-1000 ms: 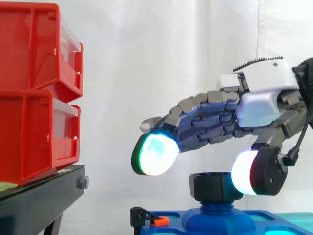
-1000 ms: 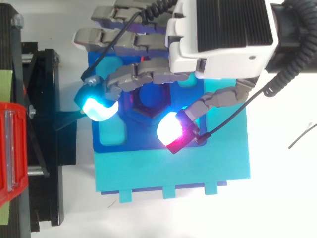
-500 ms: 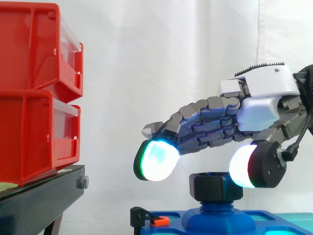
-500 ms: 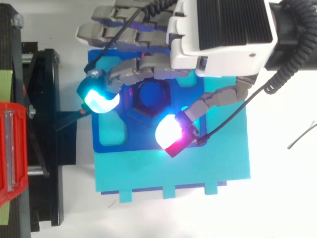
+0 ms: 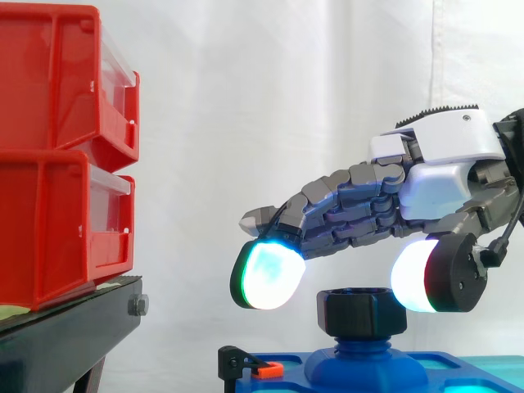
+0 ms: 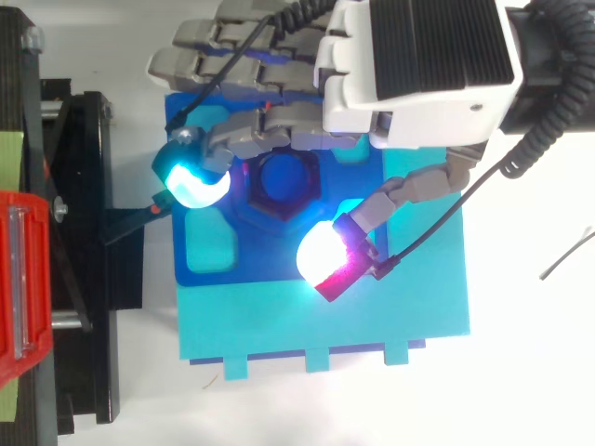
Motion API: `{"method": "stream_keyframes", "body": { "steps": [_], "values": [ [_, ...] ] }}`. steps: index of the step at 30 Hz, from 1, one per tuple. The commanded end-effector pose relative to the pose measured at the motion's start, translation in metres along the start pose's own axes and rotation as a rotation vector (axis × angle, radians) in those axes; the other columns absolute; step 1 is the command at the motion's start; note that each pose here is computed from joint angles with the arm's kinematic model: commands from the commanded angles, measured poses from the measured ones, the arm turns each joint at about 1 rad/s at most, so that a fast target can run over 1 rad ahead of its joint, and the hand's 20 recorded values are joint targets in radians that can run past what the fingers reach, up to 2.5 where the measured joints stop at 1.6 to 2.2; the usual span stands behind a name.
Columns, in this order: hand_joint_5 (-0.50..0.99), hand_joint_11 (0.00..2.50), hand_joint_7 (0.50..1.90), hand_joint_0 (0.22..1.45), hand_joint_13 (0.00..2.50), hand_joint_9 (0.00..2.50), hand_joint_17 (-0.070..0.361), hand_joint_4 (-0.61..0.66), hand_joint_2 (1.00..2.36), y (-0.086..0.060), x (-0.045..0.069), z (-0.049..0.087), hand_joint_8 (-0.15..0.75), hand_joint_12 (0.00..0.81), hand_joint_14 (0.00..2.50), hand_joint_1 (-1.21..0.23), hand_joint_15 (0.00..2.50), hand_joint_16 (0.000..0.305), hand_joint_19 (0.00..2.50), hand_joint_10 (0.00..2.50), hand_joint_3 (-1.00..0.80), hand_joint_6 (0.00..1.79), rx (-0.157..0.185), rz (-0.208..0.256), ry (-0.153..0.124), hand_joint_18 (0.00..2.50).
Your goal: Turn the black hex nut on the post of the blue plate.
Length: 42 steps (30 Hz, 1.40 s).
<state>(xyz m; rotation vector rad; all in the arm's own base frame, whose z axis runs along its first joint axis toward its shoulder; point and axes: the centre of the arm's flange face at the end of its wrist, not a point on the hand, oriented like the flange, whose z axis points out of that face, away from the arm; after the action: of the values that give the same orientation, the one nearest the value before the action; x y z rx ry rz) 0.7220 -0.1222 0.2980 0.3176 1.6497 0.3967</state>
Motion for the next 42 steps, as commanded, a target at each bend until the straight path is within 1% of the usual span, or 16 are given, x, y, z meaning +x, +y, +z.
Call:
{"method": "stream_keyframes", "body": {
  "steps": [1,7,12,21,25,26,29,32,34,35,42],
  "values": [
    [-0.30,0.00,0.69,0.37,0.00,0.00,0.112,0.11,1.00,0.000,0.000,0.000,0.152,0.327,0.00,-0.73,0.00,0.050,0.00,0.00,-0.50,0.50,-0.004,0.000,-0.001,0.00],
    [-0.30,0.00,0.71,0.44,0.00,0.00,0.099,0.11,1.00,0.001,0.001,0.000,0.129,0.298,0.00,-0.74,0.00,0.044,0.00,0.00,-0.50,0.50,-0.010,0.000,0.004,0.00],
    [-0.29,0.00,0.71,0.46,0.00,0.00,0.096,0.11,1.00,0.000,0.001,0.000,0.130,0.293,0.00,-0.75,0.00,0.043,0.00,0.00,-0.50,0.50,-0.008,0.000,0.008,0.00],
    [-0.28,0.00,0.72,0.46,0.00,0.00,0.096,0.12,1.00,0.000,0.001,-0.001,0.135,0.293,0.00,-0.73,0.00,0.043,0.00,0.00,-0.50,0.50,-0.016,-0.001,0.012,0.00],
    [-0.28,0.00,0.74,0.46,0.00,0.00,0.096,0.13,1.00,-0.001,-0.001,-0.001,0.138,0.295,0.00,-0.71,0.00,0.043,0.00,0.00,-0.50,0.50,-0.021,-0.002,0.011,0.00],
    [-0.28,0.00,0.74,0.45,0.00,0.00,0.096,0.13,1.00,-0.002,0.000,-0.001,0.139,0.296,0.00,-0.71,0.00,0.043,0.00,0.00,-0.50,0.50,-0.019,-0.001,0.014,0.00],
    [-0.27,0.00,0.75,0.45,0.00,0.00,0.097,0.14,1.00,-0.002,-0.001,-0.002,0.143,0.299,0.00,-0.69,0.00,0.043,0.00,0.00,-0.50,0.50,-0.021,-0.002,0.013,0.00],
    [-0.27,0.00,0.78,0.44,0.00,0.00,0.099,0.16,1.00,-0.004,-0.003,-0.003,0.147,0.302,0.00,-0.66,0.00,0.044,0.00,0.00,-0.50,0.50,-0.022,0.000,0.011,0.00],
    [-0.26,0.00,0.79,0.44,0.00,0.00,0.099,0.17,1.00,-0.006,-0.001,-0.003,0.151,0.302,0.00,-0.65,0.00,0.044,0.00,0.00,-0.50,0.50,-0.021,0.000,0.018,0.00],
    [-0.26,0.00,0.80,0.44,0.00,0.00,0.099,0.18,1.00,-0.006,-0.003,-0.004,0.150,0.302,0.00,-0.65,0.00,0.044,0.00,0.00,-0.50,0.50,-0.023,-0.001,0.017,0.00],
    [-0.25,0.00,0.84,0.43,0.00,0.00,0.099,0.19,1.00,-0.012,-0.005,-0.006,0.157,0.304,0.00,-0.63,0.00,0.044,0.00,0.00,-0.50,0.50,-0.027,0.000,0.022,0.00]
  ]
}}
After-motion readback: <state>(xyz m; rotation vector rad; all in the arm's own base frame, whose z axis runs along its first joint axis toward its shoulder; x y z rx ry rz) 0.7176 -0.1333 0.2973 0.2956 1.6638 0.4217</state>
